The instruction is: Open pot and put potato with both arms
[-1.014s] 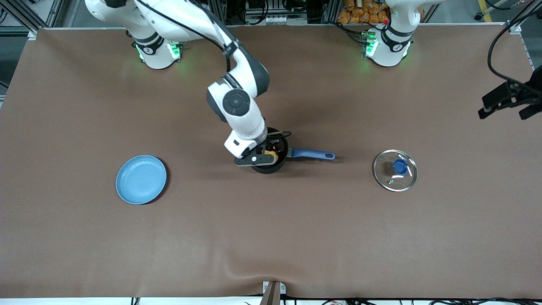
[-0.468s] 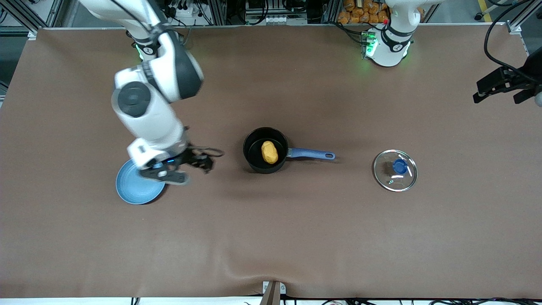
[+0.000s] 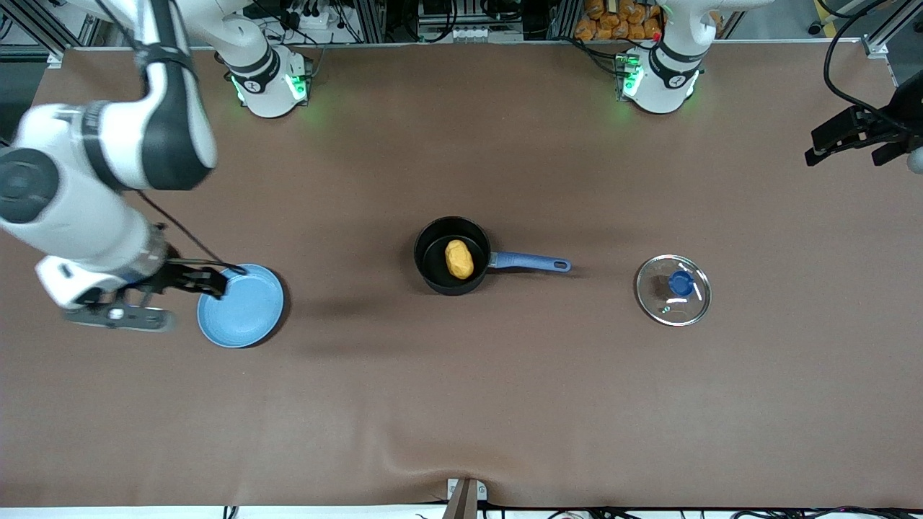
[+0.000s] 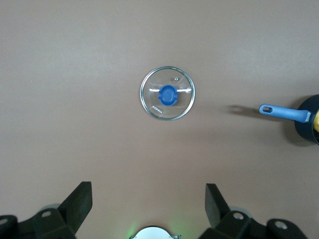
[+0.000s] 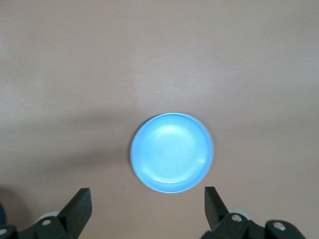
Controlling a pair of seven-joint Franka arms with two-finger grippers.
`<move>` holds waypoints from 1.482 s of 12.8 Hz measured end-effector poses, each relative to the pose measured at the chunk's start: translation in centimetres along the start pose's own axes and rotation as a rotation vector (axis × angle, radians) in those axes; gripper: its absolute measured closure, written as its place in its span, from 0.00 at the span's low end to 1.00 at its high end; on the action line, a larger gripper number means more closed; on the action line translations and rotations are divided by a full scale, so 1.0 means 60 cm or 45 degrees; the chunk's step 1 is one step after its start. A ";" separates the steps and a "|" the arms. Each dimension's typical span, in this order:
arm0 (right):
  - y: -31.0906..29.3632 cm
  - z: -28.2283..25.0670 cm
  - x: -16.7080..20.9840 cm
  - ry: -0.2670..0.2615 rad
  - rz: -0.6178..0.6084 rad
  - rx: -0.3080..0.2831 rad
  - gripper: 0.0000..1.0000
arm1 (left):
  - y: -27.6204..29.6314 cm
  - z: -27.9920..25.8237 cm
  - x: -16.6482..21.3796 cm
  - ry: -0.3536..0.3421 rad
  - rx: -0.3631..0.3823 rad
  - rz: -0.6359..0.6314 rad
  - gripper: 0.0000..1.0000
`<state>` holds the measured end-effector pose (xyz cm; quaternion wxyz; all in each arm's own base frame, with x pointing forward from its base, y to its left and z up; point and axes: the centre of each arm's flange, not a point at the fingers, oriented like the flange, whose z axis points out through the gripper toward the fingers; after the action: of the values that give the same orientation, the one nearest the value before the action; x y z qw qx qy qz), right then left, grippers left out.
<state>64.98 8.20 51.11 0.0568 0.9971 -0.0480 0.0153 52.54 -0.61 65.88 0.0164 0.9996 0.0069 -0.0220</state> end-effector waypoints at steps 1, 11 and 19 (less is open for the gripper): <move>0.032 -0.019 -0.001 0.011 0.000 0.012 0.00 | -0.002 -0.001 -0.001 0.002 -0.001 -0.003 0.00; 0.197 -0.111 -0.040 0.005 0.041 0.123 0.00 | -0.005 -0.002 0.000 0.010 0.051 -0.002 0.00; 0.230 -0.090 -0.029 -0.013 -0.005 0.198 0.00 | 0.005 0.018 0.025 -0.009 0.074 0.011 0.00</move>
<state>61.76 -4.67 57.93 -0.0211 0.9987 -0.0449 0.0136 53.98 -0.90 64.73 -0.0125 0.9996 0.0017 -0.0258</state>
